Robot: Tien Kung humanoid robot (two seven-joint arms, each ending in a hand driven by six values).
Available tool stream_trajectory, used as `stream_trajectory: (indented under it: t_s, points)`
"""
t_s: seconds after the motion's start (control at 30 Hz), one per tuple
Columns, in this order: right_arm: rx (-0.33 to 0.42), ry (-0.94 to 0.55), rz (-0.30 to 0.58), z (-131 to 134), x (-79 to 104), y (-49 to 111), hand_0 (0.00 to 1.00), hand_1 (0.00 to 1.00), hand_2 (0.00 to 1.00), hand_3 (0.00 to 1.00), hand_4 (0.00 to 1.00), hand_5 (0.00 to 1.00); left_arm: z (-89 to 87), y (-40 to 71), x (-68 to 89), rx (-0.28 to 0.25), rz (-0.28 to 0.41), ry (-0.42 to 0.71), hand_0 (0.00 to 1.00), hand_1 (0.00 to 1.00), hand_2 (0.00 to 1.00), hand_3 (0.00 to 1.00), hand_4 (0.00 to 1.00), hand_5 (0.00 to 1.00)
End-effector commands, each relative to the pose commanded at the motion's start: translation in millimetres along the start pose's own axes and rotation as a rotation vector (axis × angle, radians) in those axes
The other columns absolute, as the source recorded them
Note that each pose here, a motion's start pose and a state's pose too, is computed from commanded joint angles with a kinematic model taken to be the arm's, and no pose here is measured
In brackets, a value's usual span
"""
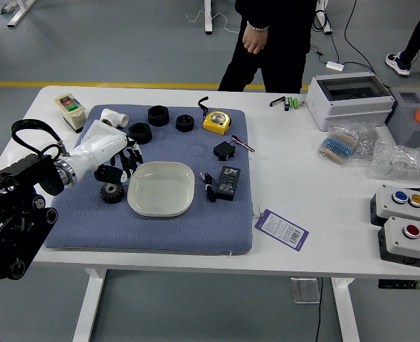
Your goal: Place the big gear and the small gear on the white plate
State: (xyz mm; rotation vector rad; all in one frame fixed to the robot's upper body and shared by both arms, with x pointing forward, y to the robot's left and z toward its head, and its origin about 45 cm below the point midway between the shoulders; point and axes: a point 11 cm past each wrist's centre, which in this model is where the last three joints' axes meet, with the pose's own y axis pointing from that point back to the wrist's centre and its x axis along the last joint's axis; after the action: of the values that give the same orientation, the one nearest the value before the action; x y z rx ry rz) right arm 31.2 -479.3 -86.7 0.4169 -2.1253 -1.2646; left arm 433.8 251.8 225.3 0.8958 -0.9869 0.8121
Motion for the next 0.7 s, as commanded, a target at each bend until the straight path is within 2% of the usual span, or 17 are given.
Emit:
stream_trajectory:
  t_s: [0.1,0.13,0.3,0.33,0.5,0.53,0.7]
  points:
    - [-0.001,0.0,0.0,0,0.2,-0.1,0.668,0.686,0.734,0.559,0.784,0.676,13.4,-2.6,-2.3,-0.033,-0.017,-0.037,0.338,0.465,0.528,0.562,0.547,0.002]
    - [-0.001,0.0,0.0,0,0.2,-0.1,0.668,0.686,0.734,0.558,0.784,0.675,14.8,-2.9,-3.0,-0.037,-0.02,-0.041,0.348,0.492,0.554,0.582,0.728,0.064]
    - [0.001,0.002,0.001,0,0.5,-0.1,0.668,0.686,0.734,0.558,0.784,0.675,24.1,-7.8,-17.4,-0.062,-0.081,-0.052,0.348,0.492,0.554,0.582,0.728,0.064]
    - [0.001,0.003,0.001,0,0.7,-0.1,0.668,0.686,0.733,0.559,0.784,0.673,25.2,-8.8,-19.7,-0.066,-0.09,-0.052,0.423,0.605,0.75,0.624,0.925,0.295]
    - [0.0,0.005,0.003,1,1.6,-0.3,0.668,0.686,0.733,0.559,0.784,0.673,28.3,-10.4,-26.8,-0.087,-0.119,-0.043,0.423,0.605,0.75,0.624,0.925,0.295]
    - [0.0,0.005,0.003,1,1.7,-0.3,0.668,0.686,0.733,0.559,0.784,0.673,28.6,-10.5,-27.4,-0.089,-0.122,-0.044,0.684,0.819,0.998,0.825,0.998,0.411]
    - [-0.004,0.009,0.006,4,3.1,-0.6,0.668,0.686,0.733,0.559,0.784,0.673,33.2,-7.4,-23.6,-0.119,-0.112,-0.039,0.684,0.819,0.998,0.825,0.998,0.411]
